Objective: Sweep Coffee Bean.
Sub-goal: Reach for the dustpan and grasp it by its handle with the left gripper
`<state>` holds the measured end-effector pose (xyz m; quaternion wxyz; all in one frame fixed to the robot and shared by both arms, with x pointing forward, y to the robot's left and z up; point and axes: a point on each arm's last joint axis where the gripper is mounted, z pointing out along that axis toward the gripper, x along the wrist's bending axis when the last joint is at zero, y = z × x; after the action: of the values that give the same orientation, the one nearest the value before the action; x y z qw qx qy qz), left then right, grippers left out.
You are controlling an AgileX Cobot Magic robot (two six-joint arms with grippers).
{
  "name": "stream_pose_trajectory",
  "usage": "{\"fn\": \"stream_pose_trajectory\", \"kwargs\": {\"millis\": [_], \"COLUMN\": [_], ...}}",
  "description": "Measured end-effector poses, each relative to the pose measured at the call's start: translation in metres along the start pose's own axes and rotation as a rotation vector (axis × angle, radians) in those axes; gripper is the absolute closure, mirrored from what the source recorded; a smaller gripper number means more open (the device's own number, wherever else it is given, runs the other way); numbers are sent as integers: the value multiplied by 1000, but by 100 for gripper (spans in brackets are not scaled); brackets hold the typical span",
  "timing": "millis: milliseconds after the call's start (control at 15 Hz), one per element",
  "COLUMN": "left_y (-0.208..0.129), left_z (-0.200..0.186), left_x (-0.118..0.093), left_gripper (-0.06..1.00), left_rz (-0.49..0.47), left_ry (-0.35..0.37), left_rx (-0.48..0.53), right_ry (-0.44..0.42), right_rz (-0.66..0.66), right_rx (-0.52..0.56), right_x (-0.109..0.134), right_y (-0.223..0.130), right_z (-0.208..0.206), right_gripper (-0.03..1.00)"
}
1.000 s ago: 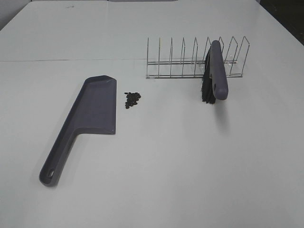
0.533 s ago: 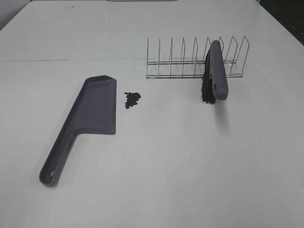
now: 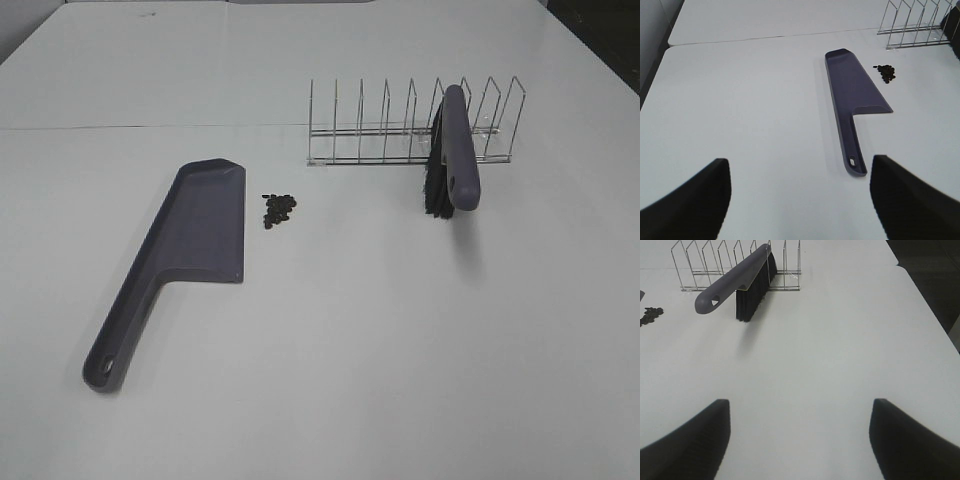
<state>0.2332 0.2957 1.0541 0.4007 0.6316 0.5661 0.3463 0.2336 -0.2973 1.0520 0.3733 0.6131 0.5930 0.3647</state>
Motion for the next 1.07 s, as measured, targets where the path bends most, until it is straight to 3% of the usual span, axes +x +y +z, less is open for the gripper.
{"fn": "stream_pose_trajectory", "kwargs": {"millis": [533, 733, 1067], "left_y": [0, 20, 80], "left_z": [0, 9, 75], "left_x": [0, 1, -2], "left_gripper": [22, 22, 22], "left_rz": [2, -7, -101], "left_ry": [3, -1, -82], "left_rx": [1, 33, 265], "right_ry": [0, 0, 0], "right_rz": [0, 0, 0], "right_rx": [0, 0, 2], "right_x": [0, 0, 0], "right_y": [0, 0, 0], "right_z": [0, 0, 0], "right_gripper": [29, 29, 29]}}
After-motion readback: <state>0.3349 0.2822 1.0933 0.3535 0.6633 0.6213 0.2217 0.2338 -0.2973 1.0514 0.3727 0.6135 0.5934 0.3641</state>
